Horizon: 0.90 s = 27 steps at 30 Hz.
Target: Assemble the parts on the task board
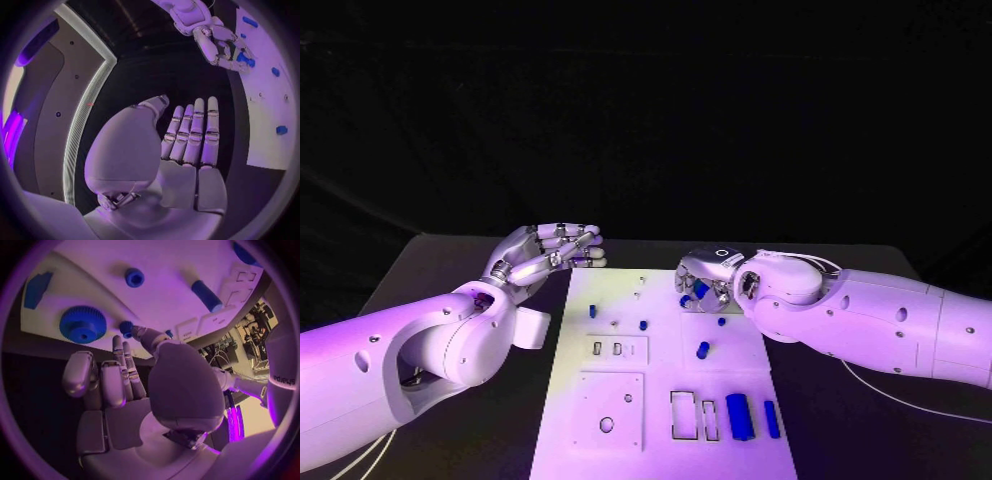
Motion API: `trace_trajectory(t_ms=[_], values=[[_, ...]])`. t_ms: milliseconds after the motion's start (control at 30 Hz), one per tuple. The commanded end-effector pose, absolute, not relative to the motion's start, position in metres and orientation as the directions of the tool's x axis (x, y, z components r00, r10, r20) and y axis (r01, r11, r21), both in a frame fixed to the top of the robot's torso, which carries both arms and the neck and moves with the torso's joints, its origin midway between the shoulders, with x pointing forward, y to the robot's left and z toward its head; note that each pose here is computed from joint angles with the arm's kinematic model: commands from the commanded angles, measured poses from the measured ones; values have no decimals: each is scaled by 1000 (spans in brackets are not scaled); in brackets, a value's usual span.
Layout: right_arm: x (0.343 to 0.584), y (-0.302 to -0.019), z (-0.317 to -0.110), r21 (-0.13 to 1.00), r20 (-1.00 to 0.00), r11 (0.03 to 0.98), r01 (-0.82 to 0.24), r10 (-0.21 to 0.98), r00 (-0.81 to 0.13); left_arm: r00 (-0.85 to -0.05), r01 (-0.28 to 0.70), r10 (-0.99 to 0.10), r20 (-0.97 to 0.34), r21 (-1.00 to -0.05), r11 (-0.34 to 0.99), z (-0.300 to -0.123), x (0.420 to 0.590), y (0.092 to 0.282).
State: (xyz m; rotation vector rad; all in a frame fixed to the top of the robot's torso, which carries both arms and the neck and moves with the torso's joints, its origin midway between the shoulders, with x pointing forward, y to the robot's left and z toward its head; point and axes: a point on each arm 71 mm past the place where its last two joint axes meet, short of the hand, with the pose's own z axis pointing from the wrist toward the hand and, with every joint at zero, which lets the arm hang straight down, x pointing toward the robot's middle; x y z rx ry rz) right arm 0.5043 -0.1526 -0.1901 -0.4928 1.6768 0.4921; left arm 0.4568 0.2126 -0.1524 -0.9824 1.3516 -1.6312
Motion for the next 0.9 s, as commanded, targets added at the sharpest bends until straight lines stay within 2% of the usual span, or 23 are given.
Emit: trace_trajectory(t_ms=[33, 567, 900], values=[[504, -152, -192, 28, -984, 817, -577, -79, -158, -415, 93, -906, 84, -987, -134, -151, 457, 210], [504, -153, -199, 30, -982, 824, -566, -83, -172, -413, 89, -907, 84, -987, -131, -152, 458, 212], [503, -153, -192, 42, -996, 829, -557, -10, -89, -410, 84, -909, 82, -988, -127, -152, 458, 213]])
